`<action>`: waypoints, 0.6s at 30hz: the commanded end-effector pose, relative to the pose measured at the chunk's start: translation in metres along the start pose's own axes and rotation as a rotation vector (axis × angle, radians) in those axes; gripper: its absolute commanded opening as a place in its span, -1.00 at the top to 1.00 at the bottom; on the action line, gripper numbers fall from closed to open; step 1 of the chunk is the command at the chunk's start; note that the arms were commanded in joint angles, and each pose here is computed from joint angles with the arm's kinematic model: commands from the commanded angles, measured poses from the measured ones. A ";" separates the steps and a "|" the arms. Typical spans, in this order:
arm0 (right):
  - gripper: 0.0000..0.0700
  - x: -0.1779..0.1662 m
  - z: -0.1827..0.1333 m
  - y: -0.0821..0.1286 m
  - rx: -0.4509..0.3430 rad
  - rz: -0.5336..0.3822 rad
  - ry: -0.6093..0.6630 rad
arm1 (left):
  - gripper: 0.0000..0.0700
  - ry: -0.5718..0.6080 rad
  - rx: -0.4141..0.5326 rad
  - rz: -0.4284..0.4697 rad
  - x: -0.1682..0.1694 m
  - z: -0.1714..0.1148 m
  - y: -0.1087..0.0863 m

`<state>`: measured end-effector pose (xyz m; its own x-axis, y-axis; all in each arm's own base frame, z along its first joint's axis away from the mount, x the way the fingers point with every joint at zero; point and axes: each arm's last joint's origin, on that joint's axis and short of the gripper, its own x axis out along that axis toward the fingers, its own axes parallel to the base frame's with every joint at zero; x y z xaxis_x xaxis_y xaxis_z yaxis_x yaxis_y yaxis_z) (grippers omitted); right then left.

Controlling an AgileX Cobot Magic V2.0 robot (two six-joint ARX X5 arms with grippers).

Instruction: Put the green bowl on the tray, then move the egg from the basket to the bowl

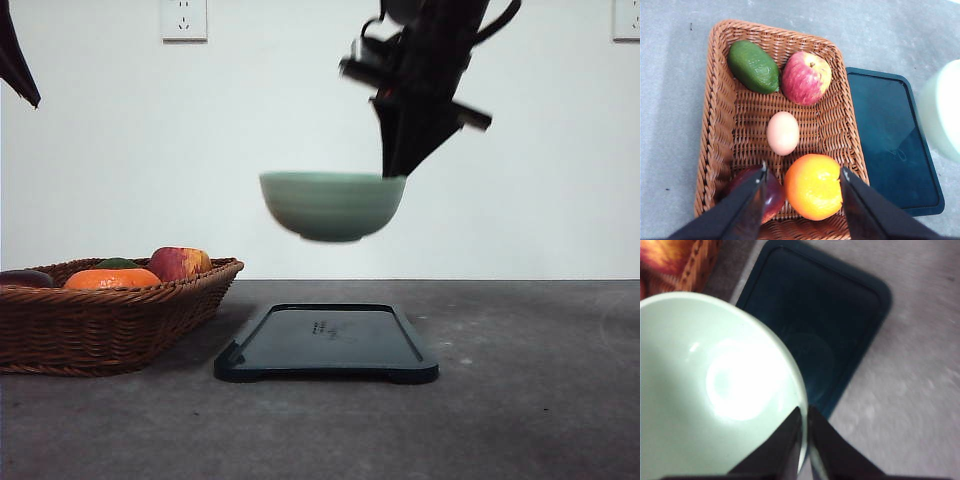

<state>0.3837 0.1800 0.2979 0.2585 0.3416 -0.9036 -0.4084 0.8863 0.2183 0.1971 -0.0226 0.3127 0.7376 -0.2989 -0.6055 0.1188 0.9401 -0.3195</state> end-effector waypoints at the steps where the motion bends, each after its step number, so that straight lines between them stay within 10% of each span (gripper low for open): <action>1: 0.99 0.015 0.006 0.000 -0.005 0.003 0.007 | 0.20 -0.016 0.018 -0.006 -0.002 0.005 -0.002; 18: 0.99 0.086 0.010 -0.015 0.036 0.007 0.096 | 0.20 0.023 0.008 0.003 0.003 0.003 0.000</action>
<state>0.4152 0.1941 0.2289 0.1803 0.3126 -0.9326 -0.3830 0.8956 0.2261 0.1984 -0.0227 0.3085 0.7139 -0.2971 -0.6341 0.1065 0.9411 -0.3209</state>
